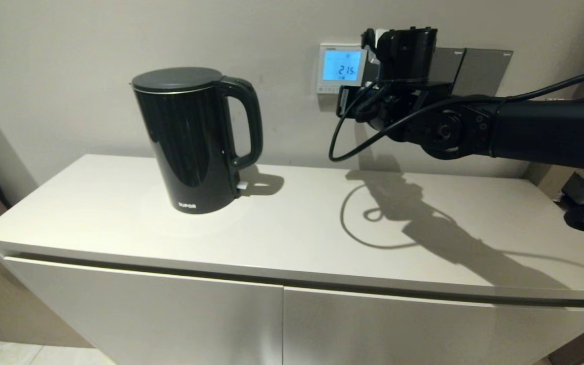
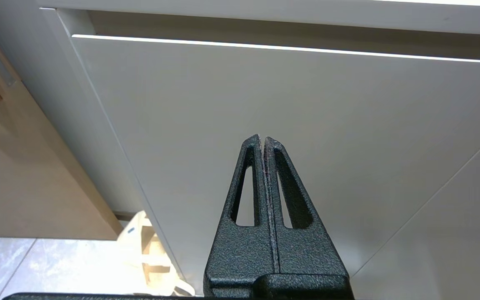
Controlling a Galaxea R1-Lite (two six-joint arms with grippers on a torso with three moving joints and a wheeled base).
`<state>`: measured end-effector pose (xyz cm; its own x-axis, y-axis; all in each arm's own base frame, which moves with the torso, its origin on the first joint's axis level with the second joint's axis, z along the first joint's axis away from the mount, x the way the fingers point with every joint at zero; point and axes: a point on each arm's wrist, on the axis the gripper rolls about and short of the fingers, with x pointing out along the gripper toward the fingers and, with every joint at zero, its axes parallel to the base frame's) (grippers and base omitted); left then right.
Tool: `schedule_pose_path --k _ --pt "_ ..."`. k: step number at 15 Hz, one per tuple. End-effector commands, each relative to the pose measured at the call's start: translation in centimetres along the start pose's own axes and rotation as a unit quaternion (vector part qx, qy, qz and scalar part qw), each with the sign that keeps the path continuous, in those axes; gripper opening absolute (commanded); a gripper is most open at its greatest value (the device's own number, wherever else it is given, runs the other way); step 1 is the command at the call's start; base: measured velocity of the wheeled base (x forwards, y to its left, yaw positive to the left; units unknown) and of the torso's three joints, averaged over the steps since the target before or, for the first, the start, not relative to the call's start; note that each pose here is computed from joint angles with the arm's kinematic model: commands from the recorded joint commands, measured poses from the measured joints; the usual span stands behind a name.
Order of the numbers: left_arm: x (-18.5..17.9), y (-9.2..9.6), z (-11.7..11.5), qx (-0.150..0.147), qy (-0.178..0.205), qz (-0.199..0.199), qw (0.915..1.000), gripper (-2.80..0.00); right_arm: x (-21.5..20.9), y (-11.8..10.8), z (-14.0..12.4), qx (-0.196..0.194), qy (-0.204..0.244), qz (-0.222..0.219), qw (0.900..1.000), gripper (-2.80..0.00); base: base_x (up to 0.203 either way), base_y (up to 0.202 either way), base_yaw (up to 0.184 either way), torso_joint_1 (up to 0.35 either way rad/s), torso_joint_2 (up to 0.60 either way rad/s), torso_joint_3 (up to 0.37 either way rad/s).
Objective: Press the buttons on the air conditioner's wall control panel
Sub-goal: Turn off the central air conditioner
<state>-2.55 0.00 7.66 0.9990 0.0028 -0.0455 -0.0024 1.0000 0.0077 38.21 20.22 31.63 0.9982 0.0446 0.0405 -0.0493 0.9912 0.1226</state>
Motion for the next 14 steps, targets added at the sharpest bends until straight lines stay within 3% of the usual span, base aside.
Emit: schedule_pose_path --k 1,5,14 --pt "0.01 0.00 0.00 0.000 0.001 0.000 1.0000 -2.80 -0.11 0.07 0.24 0.001 -0.005 0.001 1.000 -2.80 0.000 0.000 0.000 0.000 0.00 0.000" --pt "0.01 0.00 0.00 0.000 0.001 0.001 1.0000 -2.80 -0.19 0.24 0.66 0.004 -0.025 0.004 1.000 -2.80 0.000 0.000 0.000 0.000 0.00 0.000" --pt "0.01 0.00 0.00 0.000 0.001 0.001 1.0000 -2.80 0.24 0.25 0.11 -0.011 -0.020 0.007 1.000 -2.80 0.000 0.000 0.000 0.000 0.00 0.000"
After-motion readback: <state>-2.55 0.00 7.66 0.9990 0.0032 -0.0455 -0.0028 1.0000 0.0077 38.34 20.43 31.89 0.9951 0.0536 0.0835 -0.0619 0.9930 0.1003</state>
